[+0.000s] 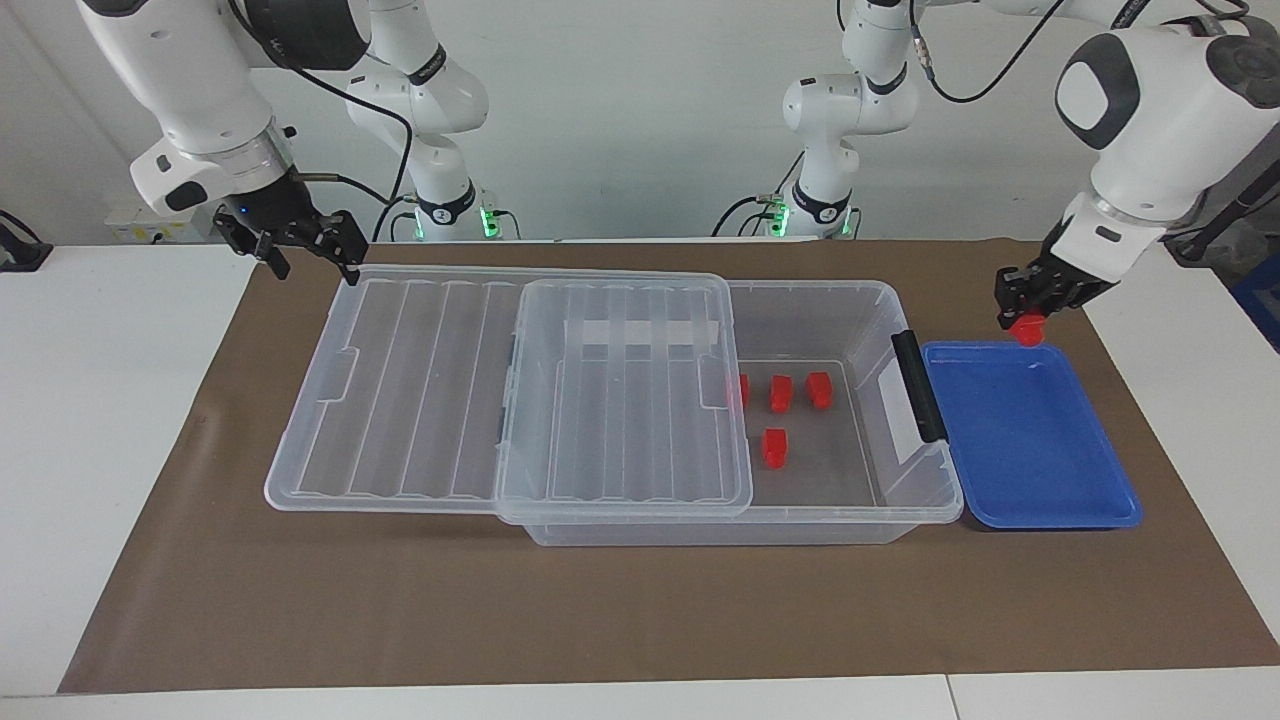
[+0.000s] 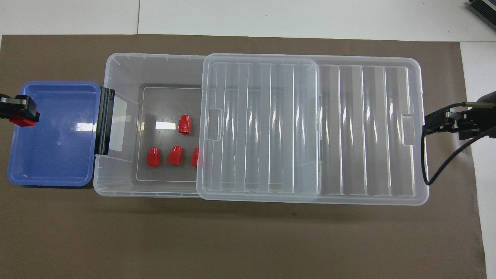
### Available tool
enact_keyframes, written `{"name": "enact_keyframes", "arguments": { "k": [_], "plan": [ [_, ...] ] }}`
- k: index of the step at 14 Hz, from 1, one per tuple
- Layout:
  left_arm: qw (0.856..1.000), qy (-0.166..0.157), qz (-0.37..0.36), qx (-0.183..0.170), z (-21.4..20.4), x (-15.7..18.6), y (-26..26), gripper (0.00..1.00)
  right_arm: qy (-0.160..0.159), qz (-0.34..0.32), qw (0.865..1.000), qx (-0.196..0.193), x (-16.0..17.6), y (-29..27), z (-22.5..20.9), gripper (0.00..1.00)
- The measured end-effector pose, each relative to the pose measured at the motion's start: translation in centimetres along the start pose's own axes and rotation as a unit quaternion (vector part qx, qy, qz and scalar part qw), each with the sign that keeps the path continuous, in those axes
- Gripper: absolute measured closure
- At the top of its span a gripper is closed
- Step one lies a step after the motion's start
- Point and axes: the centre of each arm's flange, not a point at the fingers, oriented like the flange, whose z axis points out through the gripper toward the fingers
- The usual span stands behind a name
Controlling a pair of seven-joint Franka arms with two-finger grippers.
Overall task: Place red block in blue tray from box
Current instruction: 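Lower the red block into the blue tray and open the left gripper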
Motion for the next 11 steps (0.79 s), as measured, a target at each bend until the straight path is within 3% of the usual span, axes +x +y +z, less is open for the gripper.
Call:
{"name": "enact_keyframes", "arguments": {
  "k": [2, 7, 11],
  "plan": [
    [1.000, 0.010, 0.004, 0.001, 0.4, 0.1, -1.3, 0.65, 0.010, 0.008, 1.000, 0.002, 0.5, 0.9, 0.8, 0.51],
    [0.999, 0.044, 0.000, 0.005, 7.4, 0.2, -1.9, 0.65, 0.032, 0.038, 0.999, 0.005, 2.0, 4.1, 4.4, 0.99],
    [0.998, 0.054, 0.011, 0.008, 9.5, -0.4, -5.0, 0.65, 0.033, 0.055, 0.998, 0.005, 3.4, 6.3, 7.9, 0.99]
  ]
}}
